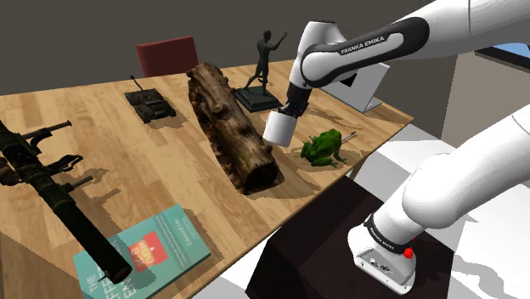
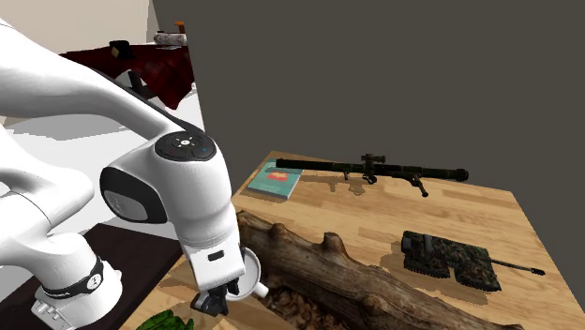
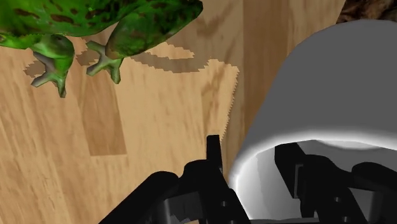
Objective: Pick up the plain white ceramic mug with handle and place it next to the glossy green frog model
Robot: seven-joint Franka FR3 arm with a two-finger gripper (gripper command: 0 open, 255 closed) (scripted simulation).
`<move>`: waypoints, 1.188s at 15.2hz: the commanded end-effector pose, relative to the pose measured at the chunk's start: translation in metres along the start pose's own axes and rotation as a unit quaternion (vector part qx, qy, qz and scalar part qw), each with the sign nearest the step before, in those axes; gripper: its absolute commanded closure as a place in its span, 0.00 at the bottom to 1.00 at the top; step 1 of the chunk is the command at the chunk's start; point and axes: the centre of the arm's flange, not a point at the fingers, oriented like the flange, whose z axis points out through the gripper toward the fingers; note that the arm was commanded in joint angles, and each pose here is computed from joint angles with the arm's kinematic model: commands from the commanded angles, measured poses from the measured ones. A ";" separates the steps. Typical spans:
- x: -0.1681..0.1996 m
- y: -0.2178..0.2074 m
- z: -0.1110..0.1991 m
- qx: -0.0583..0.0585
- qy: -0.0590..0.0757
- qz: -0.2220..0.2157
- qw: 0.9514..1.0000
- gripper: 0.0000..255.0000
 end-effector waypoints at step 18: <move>0.000 -0.007 -0.025 -0.002 -0.029 -0.006 1.000 0.00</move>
